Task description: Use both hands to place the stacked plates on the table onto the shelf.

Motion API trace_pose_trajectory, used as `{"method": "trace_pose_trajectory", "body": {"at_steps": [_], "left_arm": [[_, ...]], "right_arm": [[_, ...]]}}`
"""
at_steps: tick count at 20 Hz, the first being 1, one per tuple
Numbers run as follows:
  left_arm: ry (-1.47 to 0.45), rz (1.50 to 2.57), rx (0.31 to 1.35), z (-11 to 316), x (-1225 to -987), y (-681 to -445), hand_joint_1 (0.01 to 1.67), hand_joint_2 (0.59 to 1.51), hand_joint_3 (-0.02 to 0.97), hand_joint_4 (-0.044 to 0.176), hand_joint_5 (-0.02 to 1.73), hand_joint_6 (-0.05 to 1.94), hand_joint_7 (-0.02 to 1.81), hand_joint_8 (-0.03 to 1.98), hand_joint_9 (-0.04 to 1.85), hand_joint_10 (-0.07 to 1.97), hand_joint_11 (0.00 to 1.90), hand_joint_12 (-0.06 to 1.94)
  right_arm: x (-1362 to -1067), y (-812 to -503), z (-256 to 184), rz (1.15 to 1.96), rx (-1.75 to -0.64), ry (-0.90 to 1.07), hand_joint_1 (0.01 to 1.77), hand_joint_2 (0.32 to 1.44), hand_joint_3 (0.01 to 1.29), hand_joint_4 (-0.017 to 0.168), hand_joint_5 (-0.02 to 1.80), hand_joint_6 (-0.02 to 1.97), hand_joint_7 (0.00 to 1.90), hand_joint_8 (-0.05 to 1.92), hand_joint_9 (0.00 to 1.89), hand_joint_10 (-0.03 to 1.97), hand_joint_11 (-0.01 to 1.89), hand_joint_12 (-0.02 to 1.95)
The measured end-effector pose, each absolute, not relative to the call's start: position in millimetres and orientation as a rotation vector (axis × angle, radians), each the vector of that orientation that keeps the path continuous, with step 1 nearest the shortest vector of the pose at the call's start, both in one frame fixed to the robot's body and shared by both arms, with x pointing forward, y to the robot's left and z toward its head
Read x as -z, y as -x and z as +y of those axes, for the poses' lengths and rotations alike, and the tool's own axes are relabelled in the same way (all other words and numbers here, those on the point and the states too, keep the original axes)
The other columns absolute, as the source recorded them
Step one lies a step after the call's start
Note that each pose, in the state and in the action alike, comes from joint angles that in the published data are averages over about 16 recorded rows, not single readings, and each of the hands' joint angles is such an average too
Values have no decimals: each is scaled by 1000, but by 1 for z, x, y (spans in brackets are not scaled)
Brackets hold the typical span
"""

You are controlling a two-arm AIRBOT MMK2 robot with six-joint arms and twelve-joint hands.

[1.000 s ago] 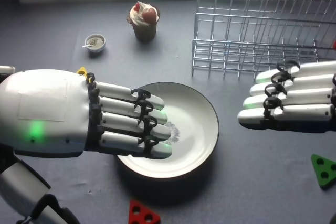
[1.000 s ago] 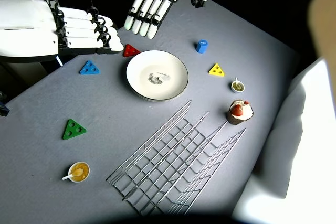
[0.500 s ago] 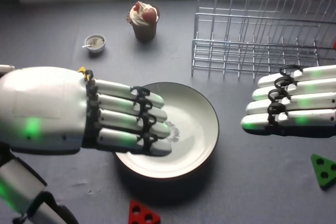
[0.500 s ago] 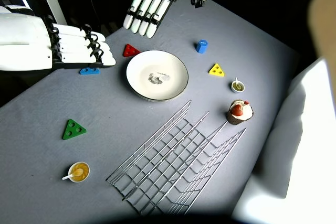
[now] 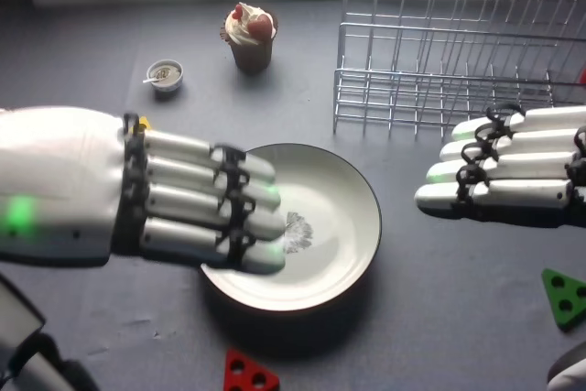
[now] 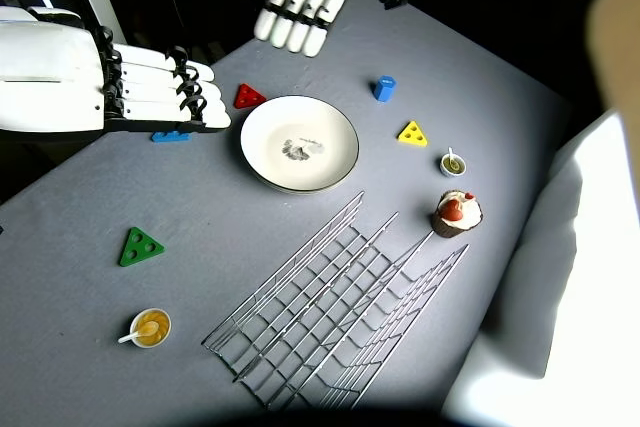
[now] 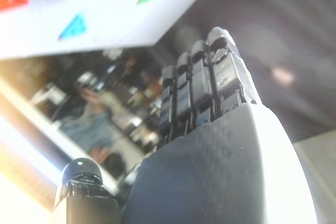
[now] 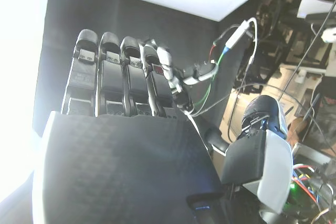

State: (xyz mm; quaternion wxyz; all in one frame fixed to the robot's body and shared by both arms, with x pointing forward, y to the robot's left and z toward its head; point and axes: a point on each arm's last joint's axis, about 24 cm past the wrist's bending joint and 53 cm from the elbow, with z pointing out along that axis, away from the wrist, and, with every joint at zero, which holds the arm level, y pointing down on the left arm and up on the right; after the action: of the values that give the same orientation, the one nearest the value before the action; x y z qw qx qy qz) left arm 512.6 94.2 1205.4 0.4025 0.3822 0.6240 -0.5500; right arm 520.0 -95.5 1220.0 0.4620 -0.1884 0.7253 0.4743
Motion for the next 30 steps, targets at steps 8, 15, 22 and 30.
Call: {"method": "trace_pose_trajectory", "body": {"at_steps": [8,15,22,30], "left_arm": [[-1078,1570,1385,92,-1195,-501,19,954,3,2,183,7,186,5,157,2,137,70],[-1140,1600,1283,84,-1170,-517,19,955,3,4,191,7,195,4,167,2,145,69],[-1158,1660,1156,81,-1141,-546,18,958,3,5,184,7,191,4,168,2,151,58],[-1180,1726,1029,92,-1112,-569,19,963,2,4,172,7,193,4,179,2,163,44]], "right_arm": [[-1220,-517,-89,1789,-1160,447,20,903,17,-5,137,11,154,2,158,-4,127,50],[-1216,-522,-90,1811,-1126,420,21,905,17,-5,148,11,165,2,171,-4,143,48],[-1213,-527,-92,1829,-1106,395,20,905,16,-6,158,10,173,2,180,-5,152,40],[-1220,-525,-90,1796,-1130,403,20,910,17,-6,168,9,180,2,186,-4,160,34]]}}
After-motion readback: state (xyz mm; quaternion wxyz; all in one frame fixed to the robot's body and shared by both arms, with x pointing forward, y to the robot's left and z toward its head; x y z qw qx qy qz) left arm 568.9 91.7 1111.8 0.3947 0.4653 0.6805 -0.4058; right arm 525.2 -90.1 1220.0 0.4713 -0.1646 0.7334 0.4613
